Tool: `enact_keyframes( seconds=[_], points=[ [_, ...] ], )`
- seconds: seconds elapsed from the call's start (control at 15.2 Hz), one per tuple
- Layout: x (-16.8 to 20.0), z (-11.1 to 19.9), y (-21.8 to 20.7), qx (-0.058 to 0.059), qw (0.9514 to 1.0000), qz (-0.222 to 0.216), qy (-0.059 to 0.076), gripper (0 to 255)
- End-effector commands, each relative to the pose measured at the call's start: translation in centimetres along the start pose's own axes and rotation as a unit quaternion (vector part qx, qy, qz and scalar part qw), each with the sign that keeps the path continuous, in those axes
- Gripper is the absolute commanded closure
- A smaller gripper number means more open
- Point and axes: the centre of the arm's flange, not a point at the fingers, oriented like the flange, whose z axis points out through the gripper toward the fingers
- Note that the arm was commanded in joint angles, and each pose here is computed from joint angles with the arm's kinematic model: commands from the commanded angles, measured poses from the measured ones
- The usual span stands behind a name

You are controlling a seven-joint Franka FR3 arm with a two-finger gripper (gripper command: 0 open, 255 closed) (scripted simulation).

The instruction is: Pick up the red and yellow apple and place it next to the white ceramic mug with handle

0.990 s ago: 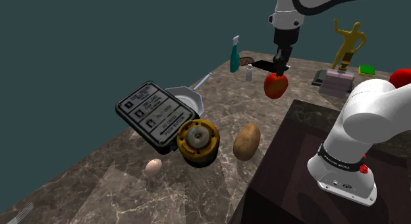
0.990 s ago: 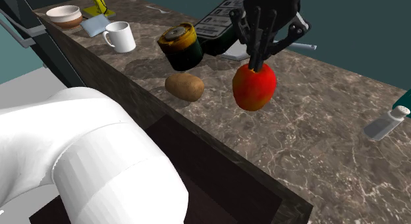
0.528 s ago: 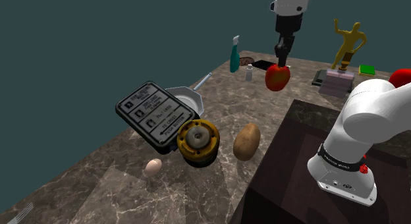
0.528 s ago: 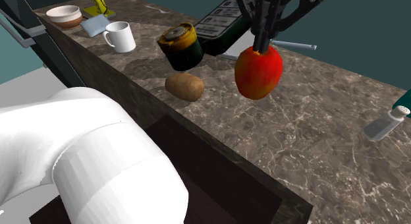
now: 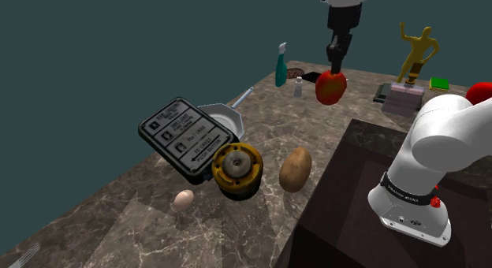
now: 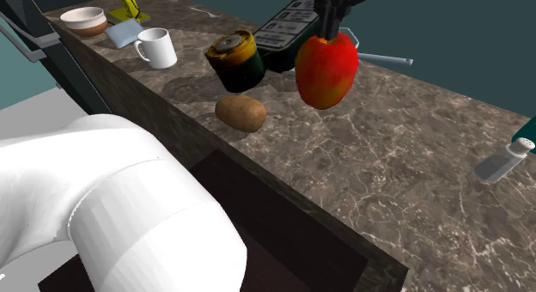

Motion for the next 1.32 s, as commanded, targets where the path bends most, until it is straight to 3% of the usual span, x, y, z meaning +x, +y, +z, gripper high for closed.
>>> enact_keyframes(
  seconds=[0.0, 1.25],
  points=[
    [0.0, -0.2, -2.5, 0.000, 1.0000, 0.000, 0.000, 255],
    [1.2, -1.4, -27.5, 0.000, 1.0000, 0.000, 0.000, 255]
  ],
)
